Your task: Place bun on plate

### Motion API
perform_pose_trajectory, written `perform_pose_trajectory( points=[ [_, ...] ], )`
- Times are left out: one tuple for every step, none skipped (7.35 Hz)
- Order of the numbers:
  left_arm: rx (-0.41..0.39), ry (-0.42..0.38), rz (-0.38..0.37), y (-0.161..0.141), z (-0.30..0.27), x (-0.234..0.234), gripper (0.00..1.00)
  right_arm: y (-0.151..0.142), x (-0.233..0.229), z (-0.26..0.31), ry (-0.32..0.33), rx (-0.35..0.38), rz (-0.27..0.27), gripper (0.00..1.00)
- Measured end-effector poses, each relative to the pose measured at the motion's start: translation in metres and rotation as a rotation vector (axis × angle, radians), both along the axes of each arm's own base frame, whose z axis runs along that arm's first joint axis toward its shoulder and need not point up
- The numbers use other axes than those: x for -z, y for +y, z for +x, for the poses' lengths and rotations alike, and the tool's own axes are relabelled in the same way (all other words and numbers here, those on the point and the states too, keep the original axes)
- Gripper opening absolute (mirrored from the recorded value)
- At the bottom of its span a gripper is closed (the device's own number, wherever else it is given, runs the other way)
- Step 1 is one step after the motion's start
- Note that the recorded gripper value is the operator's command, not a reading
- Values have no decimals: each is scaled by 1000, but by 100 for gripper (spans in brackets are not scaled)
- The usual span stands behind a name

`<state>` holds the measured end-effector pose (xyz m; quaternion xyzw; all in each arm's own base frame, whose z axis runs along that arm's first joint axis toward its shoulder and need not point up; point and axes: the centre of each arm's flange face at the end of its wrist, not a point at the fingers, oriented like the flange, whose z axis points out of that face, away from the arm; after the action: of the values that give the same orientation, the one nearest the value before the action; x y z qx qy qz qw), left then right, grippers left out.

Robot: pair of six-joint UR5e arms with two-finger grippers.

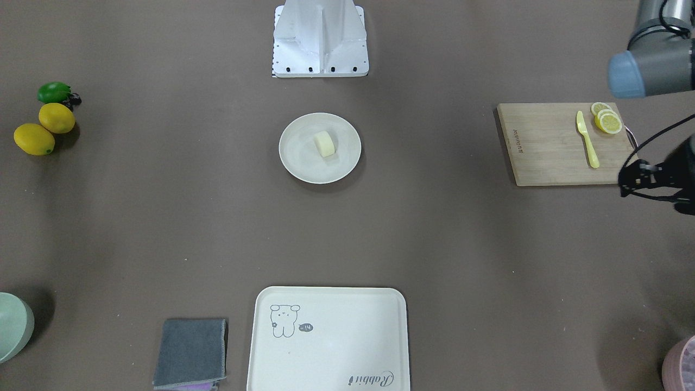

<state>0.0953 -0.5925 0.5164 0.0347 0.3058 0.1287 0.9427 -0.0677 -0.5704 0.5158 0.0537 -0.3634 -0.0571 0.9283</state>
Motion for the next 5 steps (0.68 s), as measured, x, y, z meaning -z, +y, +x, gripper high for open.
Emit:
perform_pose_trajectory(
  points=[
    [21, 34, -56, 11, -39, -38, 98, 6, -21, 19, 17, 25, 8, 100],
    [64, 129, -112, 28, -74, -63, 98, 14, -41, 30, 29, 55, 13, 100],
    [119, 211, -124, 43, -108, -78, 98, 24, -56, 37, 33, 74, 12, 100],
    [158, 221, -75, 55, -134, -91, 98, 32, -66, 45, 35, 76, 7, 100],
    [181, 173, -13, 63, -148, -104, 98, 37, -69, 53, 28, 69, 5, 100]
  ],
)
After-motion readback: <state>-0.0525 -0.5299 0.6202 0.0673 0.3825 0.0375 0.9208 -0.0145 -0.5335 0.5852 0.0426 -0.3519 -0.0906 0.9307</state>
